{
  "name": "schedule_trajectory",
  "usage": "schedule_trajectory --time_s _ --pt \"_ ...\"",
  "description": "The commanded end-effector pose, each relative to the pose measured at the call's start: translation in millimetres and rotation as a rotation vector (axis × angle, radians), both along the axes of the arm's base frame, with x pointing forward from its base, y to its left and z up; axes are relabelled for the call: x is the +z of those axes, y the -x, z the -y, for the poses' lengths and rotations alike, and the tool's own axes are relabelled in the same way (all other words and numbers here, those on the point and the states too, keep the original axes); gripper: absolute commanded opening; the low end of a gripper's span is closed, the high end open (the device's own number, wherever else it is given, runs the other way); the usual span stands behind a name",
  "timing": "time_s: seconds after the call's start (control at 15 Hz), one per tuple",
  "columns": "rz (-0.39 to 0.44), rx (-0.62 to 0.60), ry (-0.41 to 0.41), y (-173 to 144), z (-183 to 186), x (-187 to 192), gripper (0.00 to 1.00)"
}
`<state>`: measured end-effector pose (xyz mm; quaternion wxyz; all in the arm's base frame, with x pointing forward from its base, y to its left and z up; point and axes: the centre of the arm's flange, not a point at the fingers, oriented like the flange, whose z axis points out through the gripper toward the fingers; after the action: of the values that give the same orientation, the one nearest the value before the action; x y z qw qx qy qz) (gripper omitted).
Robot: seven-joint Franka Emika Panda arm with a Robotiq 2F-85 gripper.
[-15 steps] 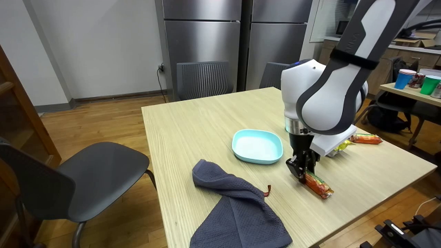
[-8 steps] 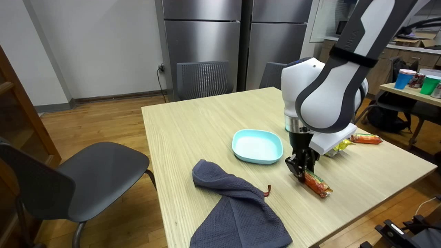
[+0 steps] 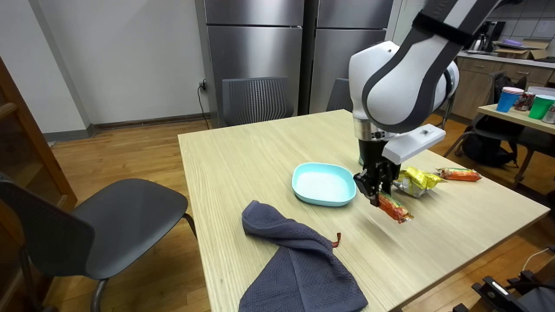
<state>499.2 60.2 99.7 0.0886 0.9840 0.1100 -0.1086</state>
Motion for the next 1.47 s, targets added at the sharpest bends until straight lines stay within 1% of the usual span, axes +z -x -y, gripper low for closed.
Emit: schedule_trajectory --time_s 0.0,0.4,0.47,0.6,0.8,1.0,1.2,1.4 --pt "-0.008 0.013 0.005 -33 -12 33 0.17" --pt "0.03 0.046 0.014 -92 -38 51 0.17" --pt "0.038 0.069 0.017 -100 -42 51 0.17" --pt "0.035 0.155 0.049 -113 -51 49 0.17" --pt "0.014 0.303 0.104 -123 -66 39 0.17" --pt "-0.008 0.427 0.126 -126 -83 25 0.17" --pt "-0.018 0.512 0.138 -125 -94 10 0.17" --pt "-0.035 0.561 0.13 -127 -100 -2 0.17"
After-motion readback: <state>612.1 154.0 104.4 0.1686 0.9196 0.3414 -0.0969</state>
